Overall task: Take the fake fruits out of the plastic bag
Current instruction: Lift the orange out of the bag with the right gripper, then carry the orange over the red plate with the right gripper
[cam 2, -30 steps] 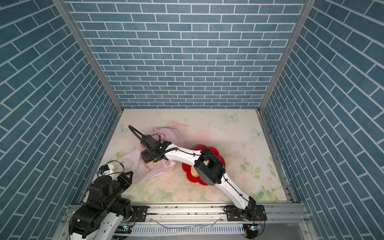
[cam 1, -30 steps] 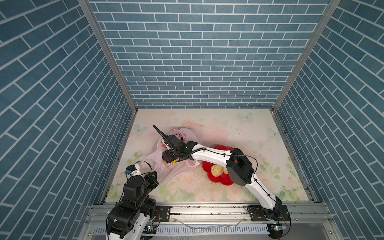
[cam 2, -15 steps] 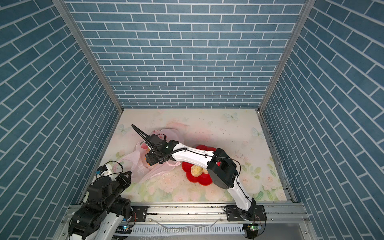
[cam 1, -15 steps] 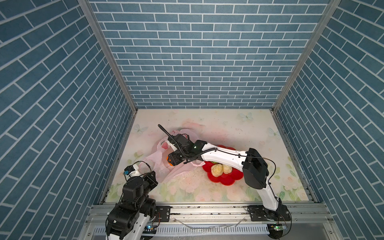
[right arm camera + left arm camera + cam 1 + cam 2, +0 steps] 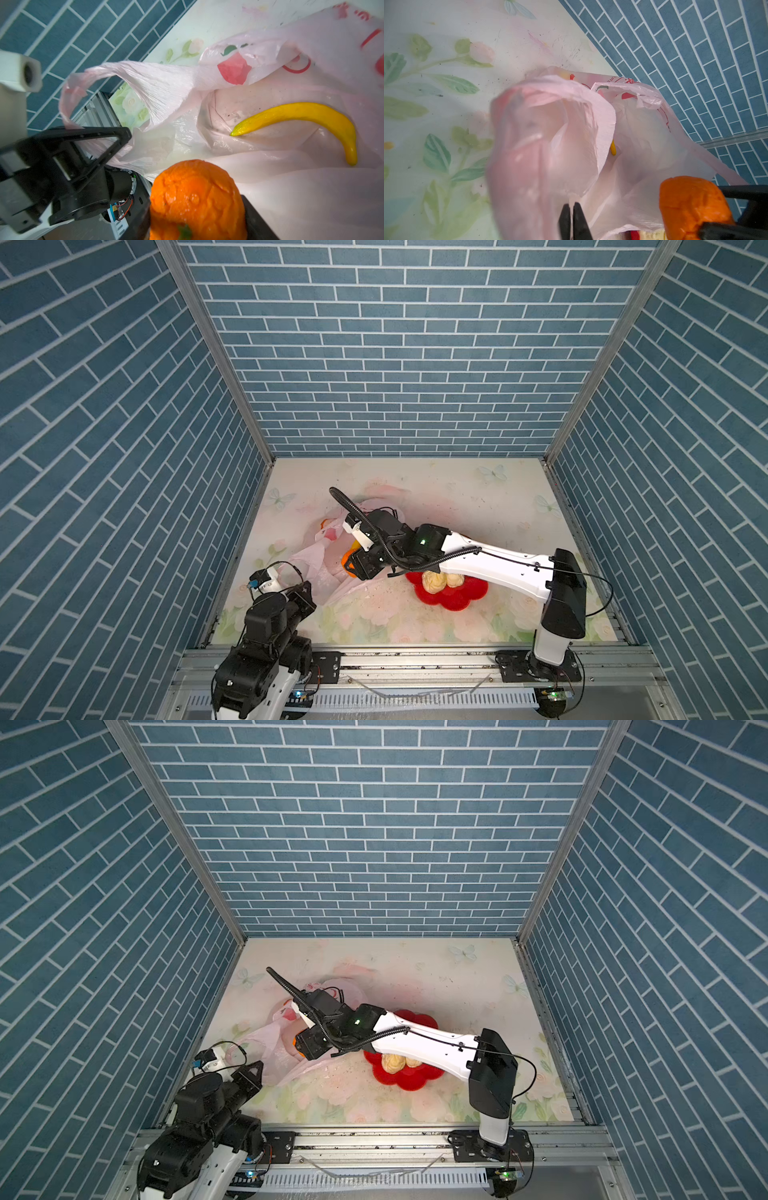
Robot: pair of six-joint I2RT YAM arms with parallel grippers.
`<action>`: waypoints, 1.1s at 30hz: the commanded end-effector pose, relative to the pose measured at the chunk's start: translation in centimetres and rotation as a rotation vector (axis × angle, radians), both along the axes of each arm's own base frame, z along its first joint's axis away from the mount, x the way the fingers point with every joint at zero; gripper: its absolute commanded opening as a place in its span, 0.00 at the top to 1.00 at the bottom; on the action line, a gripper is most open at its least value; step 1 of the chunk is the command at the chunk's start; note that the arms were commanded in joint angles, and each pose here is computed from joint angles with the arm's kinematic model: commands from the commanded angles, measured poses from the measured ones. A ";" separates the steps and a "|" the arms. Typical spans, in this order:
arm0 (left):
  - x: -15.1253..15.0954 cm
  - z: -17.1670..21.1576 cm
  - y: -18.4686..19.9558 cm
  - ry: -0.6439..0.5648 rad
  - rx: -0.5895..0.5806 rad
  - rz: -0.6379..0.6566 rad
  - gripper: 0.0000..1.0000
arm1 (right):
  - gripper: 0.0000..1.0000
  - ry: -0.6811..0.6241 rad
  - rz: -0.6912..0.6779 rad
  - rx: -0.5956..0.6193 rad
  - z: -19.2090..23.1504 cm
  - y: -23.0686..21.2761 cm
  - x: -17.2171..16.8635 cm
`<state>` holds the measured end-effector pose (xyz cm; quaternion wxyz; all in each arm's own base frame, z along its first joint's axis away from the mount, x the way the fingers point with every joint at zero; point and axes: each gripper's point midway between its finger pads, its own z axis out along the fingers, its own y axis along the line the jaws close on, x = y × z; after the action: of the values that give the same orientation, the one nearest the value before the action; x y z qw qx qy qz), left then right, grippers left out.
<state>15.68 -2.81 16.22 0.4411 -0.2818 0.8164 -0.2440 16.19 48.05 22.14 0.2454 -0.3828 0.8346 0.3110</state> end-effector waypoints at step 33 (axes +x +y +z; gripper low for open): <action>0.1 0.6 -0.5 -0.038 0.009 -0.040 0.92 | 0.72 -0.210 -0.596 -0.151 0.8 -21.5 13.4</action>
<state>15.74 -3.17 16.44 0.4427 -0.2700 0.8177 -0.2502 29.16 28.52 24.41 0.3820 -0.2041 0.8906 0.1390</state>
